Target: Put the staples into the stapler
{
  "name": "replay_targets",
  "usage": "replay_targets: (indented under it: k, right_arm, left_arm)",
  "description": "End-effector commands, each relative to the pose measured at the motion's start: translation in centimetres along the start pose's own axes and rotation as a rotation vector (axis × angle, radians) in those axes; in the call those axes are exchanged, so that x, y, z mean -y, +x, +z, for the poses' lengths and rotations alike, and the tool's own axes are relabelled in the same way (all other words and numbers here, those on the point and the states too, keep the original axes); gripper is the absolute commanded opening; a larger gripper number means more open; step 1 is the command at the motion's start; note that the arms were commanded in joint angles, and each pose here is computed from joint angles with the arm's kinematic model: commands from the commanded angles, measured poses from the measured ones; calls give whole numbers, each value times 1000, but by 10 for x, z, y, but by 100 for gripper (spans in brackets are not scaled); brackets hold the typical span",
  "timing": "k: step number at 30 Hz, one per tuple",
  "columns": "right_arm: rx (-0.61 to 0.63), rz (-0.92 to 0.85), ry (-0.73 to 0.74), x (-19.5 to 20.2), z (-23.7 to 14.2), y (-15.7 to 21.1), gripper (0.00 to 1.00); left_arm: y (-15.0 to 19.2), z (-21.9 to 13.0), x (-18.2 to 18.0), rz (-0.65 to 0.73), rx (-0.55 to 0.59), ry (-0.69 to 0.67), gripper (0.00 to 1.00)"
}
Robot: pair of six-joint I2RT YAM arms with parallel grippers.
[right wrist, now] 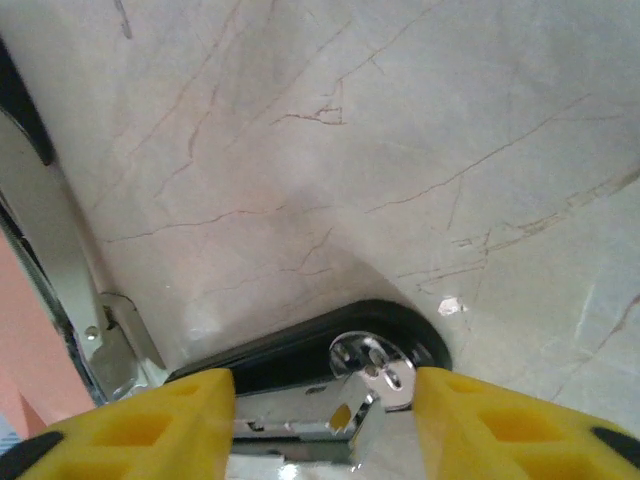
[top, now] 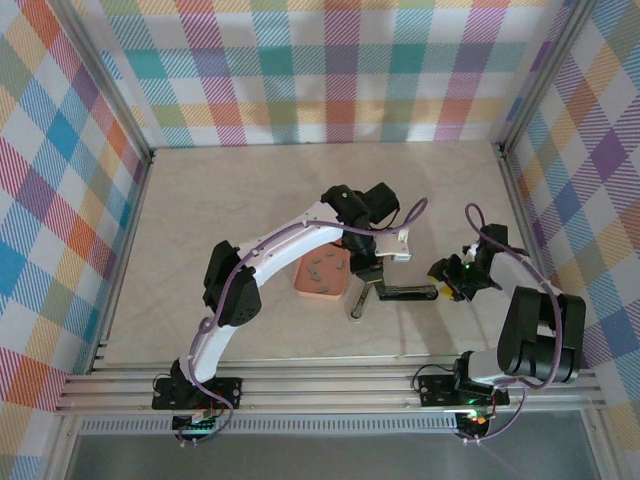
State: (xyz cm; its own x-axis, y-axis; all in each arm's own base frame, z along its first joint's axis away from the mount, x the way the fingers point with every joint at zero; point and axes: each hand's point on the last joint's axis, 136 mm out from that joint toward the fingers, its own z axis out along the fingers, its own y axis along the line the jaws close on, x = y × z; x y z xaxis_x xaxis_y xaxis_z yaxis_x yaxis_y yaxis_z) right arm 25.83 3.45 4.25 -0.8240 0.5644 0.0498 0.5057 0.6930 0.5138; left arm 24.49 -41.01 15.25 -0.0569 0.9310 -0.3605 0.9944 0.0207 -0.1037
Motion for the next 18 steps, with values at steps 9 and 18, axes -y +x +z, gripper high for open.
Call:
replay_targets:
  k: [9,18]
  right_arm:
    - [-70,-30,-61,-11,11,15,28]
    - [-94,-32,-78,-16,15,35,25]
  left_arm:
    - [-14,-13,1,-14,69,-30,11]
    - [-48,-19,-15,-59,188,-86,11]
